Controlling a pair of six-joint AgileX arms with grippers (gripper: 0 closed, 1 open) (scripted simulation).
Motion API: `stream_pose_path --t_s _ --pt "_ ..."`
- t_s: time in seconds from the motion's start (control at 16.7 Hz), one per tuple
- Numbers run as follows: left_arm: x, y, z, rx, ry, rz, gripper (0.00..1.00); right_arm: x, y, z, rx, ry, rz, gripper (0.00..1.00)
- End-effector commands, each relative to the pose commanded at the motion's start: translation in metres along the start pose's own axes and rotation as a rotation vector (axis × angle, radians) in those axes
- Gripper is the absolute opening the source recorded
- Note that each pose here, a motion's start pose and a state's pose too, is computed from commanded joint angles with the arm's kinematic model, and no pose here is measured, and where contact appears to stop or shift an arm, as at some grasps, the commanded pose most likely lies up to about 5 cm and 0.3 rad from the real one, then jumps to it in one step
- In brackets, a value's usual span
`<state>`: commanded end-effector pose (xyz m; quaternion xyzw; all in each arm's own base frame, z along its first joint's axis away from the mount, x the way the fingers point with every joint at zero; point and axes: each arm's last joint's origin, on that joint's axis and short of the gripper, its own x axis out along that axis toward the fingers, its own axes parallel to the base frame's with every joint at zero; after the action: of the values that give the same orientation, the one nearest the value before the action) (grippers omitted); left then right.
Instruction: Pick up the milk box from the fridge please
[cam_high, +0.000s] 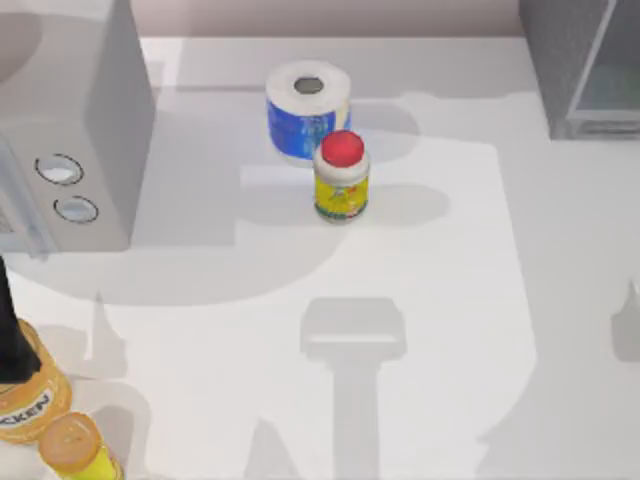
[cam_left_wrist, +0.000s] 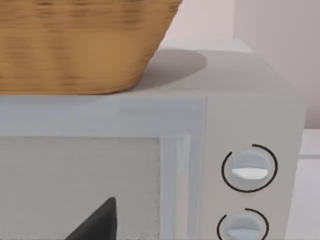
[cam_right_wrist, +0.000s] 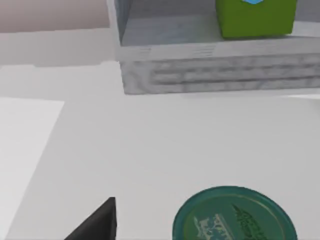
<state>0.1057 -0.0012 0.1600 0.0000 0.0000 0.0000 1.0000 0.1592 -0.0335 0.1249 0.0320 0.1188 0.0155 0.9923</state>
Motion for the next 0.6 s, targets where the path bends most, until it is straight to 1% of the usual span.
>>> stream_pose_path --t_s 0.12,0.3,0.48,0.6 --pt "0.000 0.000 0.000 0.000 0.000 0.000 1.00 0.011 -0.010 -0.003 0.013 0.000 -0.002 1.00" --pt "0.000 0.000 0.000 0.000 0.000 0.000 1.00 0.027 -0.026 -0.001 0.014 -0.052 0.013 1.00" --pt "0.000 0.000 0.000 0.000 0.000 0.000 1.00 0.038 -0.041 0.002 -0.014 -0.138 0.027 1.00" --pt "0.000 0.000 0.000 0.000 0.000 0.000 1.00 0.042 -0.051 0.001 -0.033 -0.181 0.015 1.00"
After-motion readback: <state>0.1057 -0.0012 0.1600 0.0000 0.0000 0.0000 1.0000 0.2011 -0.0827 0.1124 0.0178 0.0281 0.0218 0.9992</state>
